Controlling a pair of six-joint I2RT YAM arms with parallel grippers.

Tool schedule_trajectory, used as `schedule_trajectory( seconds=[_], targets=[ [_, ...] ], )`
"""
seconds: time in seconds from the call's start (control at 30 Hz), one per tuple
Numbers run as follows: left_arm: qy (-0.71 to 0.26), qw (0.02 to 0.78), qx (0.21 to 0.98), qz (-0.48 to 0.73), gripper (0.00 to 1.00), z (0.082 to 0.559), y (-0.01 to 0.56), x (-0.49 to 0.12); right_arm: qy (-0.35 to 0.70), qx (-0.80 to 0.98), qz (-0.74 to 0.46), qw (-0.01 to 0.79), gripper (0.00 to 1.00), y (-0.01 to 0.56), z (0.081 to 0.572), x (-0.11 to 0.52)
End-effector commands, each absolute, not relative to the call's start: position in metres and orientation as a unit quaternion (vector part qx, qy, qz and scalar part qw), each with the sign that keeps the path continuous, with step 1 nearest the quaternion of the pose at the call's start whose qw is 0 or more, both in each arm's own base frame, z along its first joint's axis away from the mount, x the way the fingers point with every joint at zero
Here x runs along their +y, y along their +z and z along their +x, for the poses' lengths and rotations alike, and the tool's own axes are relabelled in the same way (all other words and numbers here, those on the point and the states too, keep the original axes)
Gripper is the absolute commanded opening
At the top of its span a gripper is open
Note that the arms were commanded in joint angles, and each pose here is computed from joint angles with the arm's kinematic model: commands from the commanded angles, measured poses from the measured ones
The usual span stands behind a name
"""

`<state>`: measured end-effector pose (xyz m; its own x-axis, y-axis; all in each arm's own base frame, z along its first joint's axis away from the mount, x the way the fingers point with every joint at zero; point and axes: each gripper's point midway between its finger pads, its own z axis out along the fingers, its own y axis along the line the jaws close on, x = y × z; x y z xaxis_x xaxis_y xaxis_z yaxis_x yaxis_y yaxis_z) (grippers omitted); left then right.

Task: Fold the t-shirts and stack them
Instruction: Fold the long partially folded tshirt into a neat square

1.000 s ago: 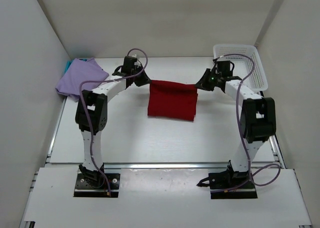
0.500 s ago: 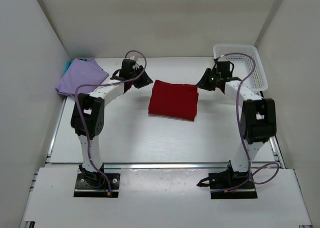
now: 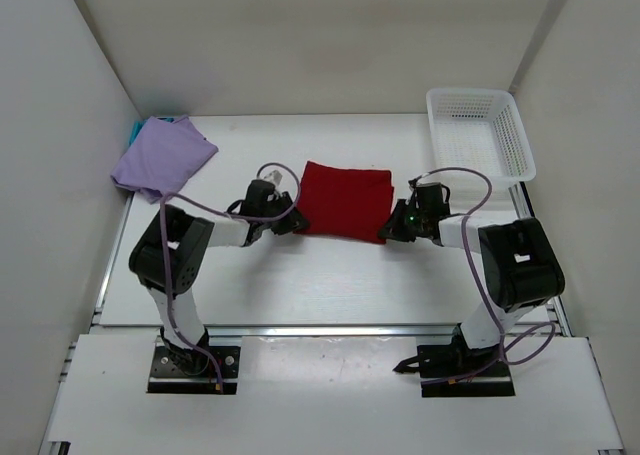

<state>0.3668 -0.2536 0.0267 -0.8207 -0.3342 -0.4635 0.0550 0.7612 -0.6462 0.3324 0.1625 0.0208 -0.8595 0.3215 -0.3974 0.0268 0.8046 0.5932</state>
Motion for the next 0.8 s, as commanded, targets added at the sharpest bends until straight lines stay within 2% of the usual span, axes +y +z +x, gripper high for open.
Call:
schedule_trajectory(
  seconds=[0.0, 0.13, 0.23, 0.27, 0.33, 0.4, 0.5, 0.53, 0.57, 0.63, 0.73, 0.77],
  targets=[
    [-0.333, 0.277, 0.897, -0.089, 0.34, 0.332, 0.02, -0.24, 0.283, 0.917, 0.094, 0.264, 0.0, 0.015, 0.327, 0.155],
    [-0.359, 0.271, 0.887, -0.1, 0.33, 0.295, 0.029, -0.23, 0.285, 0.921, 0.08, 0.254, 0.0, 0.018, 0.298, 0.155],
    [-0.381, 0.302, 0.868, -0.098, 0.37, 0.284, 0.06, -0.225, 0.301, 0.906, 0.074, 0.288, 0.01, 0.049, 0.305, 0.154],
    [-0.379, 0.329, 0.86, -0.091, 0.38, 0.289, 0.081, -0.224, 0.304, 0.9, 0.073, 0.305, 0.05, 0.061, 0.312, 0.154],
    [-0.375, 0.362, 0.849, -0.087, 0.39, 0.301, 0.107, -0.222, 0.317, 0.885, 0.057, 0.335, 0.09, 0.091, 0.329, 0.162],
    [-0.393, 0.385, 0.832, -0.078, 0.4, 0.323, 0.141, -0.234, 0.328, 0.883, 0.029, 0.335, 0.08, 0.101, 0.344, 0.179],
    [-0.417, 0.374, 0.826, -0.061, 0.37, 0.352, 0.157, -0.261, 0.34, 0.875, 0.001, 0.345, 0.04, 0.112, 0.381, 0.198],
    [-0.412, 0.355, 0.836, -0.067, 0.38, 0.359, 0.141, -0.267, 0.339, 0.87, 0.002, 0.358, 0.03, 0.115, 0.393, 0.199],
    [-0.41, 0.369, 0.831, -0.068, 0.36, 0.373, 0.15, -0.272, 0.341, 0.87, 0.003, 0.357, 0.0, 0.112, 0.407, 0.201],
    [-0.398, 0.34, 0.848, -0.081, 0.36, 0.396, 0.118, -0.276, 0.359, 0.862, 0.004, 0.357, 0.0, 0.116, 0.432, 0.208],
    [-0.383, 0.338, 0.853, -0.104, 0.35, 0.439, 0.096, -0.271, 0.343, 0.869, 0.03, 0.355, 0.0, 0.088, 0.463, 0.198],
    [-0.371, 0.337, 0.858, -0.11, 0.34, 0.449, 0.087, -0.261, 0.344, 0.876, 0.03, 0.337, 0.0, 0.075, 0.46, 0.2]
  ],
)
